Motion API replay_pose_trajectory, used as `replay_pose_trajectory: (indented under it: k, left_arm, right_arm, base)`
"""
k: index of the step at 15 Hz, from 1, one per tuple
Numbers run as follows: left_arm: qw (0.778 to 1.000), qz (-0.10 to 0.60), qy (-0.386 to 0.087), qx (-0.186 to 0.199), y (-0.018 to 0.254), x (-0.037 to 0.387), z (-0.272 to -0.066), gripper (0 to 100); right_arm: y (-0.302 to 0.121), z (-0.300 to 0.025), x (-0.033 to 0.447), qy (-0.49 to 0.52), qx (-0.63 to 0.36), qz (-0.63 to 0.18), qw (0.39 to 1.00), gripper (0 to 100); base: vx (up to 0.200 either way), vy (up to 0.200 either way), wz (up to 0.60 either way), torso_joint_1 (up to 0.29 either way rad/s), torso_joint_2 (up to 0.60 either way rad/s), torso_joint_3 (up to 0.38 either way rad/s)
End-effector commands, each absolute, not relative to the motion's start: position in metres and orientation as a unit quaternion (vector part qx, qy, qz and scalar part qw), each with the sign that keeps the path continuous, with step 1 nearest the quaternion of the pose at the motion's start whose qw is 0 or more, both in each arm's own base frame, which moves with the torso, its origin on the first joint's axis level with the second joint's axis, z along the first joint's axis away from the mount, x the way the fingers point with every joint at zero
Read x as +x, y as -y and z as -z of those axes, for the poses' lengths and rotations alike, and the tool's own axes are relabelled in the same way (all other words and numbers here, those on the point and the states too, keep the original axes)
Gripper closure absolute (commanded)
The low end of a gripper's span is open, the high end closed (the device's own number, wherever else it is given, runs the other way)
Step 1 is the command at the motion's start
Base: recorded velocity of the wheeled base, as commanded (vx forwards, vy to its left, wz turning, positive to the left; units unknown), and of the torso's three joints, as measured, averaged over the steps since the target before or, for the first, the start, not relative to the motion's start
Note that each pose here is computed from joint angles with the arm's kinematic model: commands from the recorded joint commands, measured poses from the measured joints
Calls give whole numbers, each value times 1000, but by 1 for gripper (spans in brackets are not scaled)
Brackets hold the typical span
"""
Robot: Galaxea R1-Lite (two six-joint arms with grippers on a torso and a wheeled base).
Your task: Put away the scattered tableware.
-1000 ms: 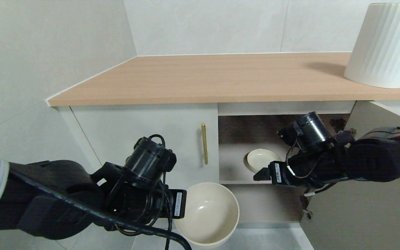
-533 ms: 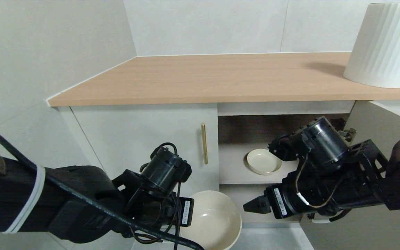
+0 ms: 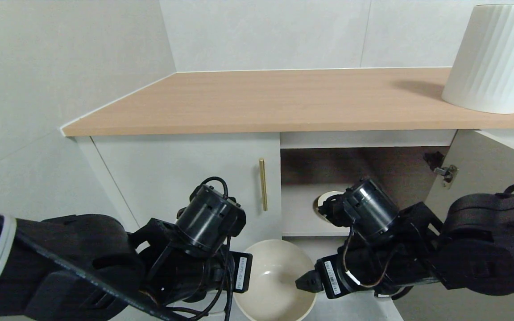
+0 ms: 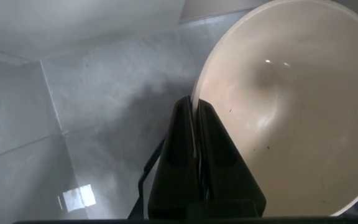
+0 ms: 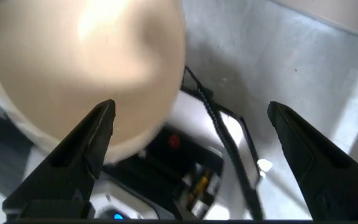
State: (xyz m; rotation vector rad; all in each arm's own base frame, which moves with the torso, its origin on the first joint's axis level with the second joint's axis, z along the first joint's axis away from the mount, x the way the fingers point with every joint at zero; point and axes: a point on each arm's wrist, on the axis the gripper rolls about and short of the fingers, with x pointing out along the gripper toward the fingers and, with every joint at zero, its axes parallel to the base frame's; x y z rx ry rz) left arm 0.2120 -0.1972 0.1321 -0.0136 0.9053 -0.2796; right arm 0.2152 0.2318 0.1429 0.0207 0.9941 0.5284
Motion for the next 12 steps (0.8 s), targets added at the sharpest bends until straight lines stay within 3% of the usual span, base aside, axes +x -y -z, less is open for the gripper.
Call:
replay_pose_trajectory:
  k: [1,5,6,12]
  left_arm:
    - [892,140,-431,-9,197,209,-136,100]
    - [893,137,-429,-4,198,207,-135,100]
    - [892,136,-430,-3,198,207,-135,100]
    - [892,135,-431,-2,198,207,-134,100]
  right_arm:
    - [-238,-134,220,-473,13,-238,848,0]
    - [-241,-131,225,-464,20,-230,855,0]
    - [-241,-132,225,-463,26,-229,856,100]
    - [-242,-134,225,-462,33,-226,857,100]
  base:
    - [0,0,0,0,0,0]
    - [0,0,0,0,0,0]
    - [0,0,0,0,0,0]
    - [0,0,0,0,0,0]
